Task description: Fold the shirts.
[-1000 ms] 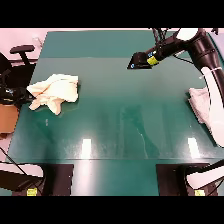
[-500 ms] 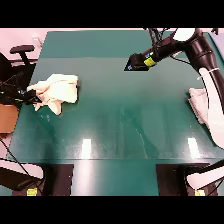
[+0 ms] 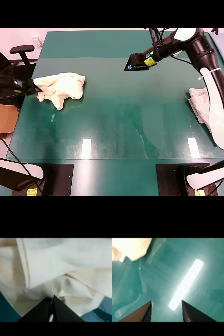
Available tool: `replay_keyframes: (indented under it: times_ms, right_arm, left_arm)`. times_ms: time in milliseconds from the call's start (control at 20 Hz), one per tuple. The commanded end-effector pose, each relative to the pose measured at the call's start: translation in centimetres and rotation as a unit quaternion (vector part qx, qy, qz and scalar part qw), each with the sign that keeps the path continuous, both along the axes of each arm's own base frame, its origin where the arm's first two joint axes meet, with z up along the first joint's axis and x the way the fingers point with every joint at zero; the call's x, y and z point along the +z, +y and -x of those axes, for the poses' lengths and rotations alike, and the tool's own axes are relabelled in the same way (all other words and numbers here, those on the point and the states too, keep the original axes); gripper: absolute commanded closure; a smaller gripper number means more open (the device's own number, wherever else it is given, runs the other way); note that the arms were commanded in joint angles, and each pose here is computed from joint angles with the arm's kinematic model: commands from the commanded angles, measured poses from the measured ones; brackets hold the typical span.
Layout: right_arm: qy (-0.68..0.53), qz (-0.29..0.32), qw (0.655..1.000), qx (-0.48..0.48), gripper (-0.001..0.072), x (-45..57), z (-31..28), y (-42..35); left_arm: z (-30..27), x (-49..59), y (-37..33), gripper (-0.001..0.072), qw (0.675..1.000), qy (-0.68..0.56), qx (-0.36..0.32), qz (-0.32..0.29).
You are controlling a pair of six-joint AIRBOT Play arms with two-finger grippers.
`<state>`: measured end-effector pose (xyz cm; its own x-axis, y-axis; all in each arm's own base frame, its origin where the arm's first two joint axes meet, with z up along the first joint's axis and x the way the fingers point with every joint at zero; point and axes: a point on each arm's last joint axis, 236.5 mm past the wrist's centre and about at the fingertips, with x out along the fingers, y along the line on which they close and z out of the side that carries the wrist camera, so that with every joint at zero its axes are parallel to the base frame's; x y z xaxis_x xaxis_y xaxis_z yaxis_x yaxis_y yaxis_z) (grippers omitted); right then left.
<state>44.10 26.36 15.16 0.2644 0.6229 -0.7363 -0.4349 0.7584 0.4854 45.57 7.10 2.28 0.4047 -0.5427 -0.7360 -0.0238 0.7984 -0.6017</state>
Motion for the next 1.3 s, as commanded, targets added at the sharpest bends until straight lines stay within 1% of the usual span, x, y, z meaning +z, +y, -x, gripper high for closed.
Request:
replay_keyframes:
  times_ms: [0,50,150,250,300,400,550,600,700,750,850,950,1000,1050,1100,1150,1250]
  right_arm:
    - [-0.037,-0.018,0.999,-0.023,0.0281,2.5,-0.9,-0.5]
    - [-0.039,-0.022,0.998,-0.033,0.0281,3.0,-1.1,-1.0]
    - [-0.034,-0.024,0.998,-0.04,0.028,3.2,-1.1,-1.3]
    - [-0.024,-0.029,0.998,-0.058,0.027,3.2,-1.3,-1.7]
    - [-0.027,-0.034,0.997,-0.066,0.0263,3.5,-1.6,-2.0]
    - [-0.039,-0.039,0.996,-0.075,0.0264,4.4,-1.8,-2.5]
    - [-0.044,-0.032,0.995,-0.081,0.0253,5.1,-1.6,-3.7]
    - [-0.046,-0.033,0.995,-0.085,0.0253,5.5,-1.5,-4.2]
    - [-0.054,-0.034,0.993,-0.101,0.0252,6.5,-1.6,-6.0]
    - [-0.059,-0.032,0.992,-0.106,0.0253,6.9,-1.6,-7.0]
    - [-0.068,-0.026,0.991,-0.116,0.0253,7.5,-1.5,-9.0]
    - [-0.068,-0.023,0.988,-0.135,0.0253,7.0,-0.9,-10.8]
    - [-0.064,-0.021,0.987,-0.149,0.0253,6.4,-0.4,-12.0]
    - [-0.061,-0.02,0.985,-0.161,0.0252,5.7,0.2,-13.0]
    - [-0.059,-0.019,0.982,-0.178,0.0253,5.0,0.8,-14.2]
    - [-0.058,-0.021,0.98,-0.191,0.0254,4.3,1.5,-15.0]
    - [-0.056,-0.013,0.976,-0.209,0.0254,2.8,3.0,-16.9]
  left_arm:
    - [-2.2,11.3,-3.4,0.0684,0.993,-0.1,-0.011,0.066]
    - [-2.5,14.3,-4.2,0.0684,0.99,-0.126,-0.014,0.055]
    - [-2.6,21.3,-7.8,0.0684,0.979,-0.196,-0.052,0.032]
    - [-1.7,29.1,-13.5,0.0684,0.954,-0.28,-0.1,0.03]
    - [-0.9,33.1,-16.7,0.0684,0.935,-0.331,-0.117,0.043]
    - [1.2,39.6,-22.0,0.0684,0.899,-0.408,-0.123,0.099]
    - [5.3,46.0,-27.5,0.0683,0.853,-0.475,-0.14,0.166]
    - [7.1,48.3,-28.8,0.0683,0.831,-0.5,-0.148,0.194]
    - [10.2,52.8,-29.5,0.0684,0.789,-0.545,-0.143,0.244]
    - [11.3,54.4,-29.1,0.0683,0.774,-0.565,-0.135,0.252]
    - [12.8,56.0,-28.3,0.0683,0.761,-0.585,-0.124,0.252]
    - [14.1,56.7,-27.9,0.0682,0.75,-0.606,-0.126,0.231]
    - [14.2,56.6,-27.8,0.0682,0.752,-0.612,-0.125,0.213]
    - [13.5,55.6,-27.7,0.0682,0.76,-0.612,-0.127,0.178]
    - [12.4,52.8,-27.8,0.0682,0.782,-0.595,-0.142,0.117]
    - [10.8,48.5,-27.6,0.0681,0.817,-0.551,-0.161,0.053]
    - [7.7,38.1,-25.5,0.0681,0.887,-0.424,-0.172,-0.052]
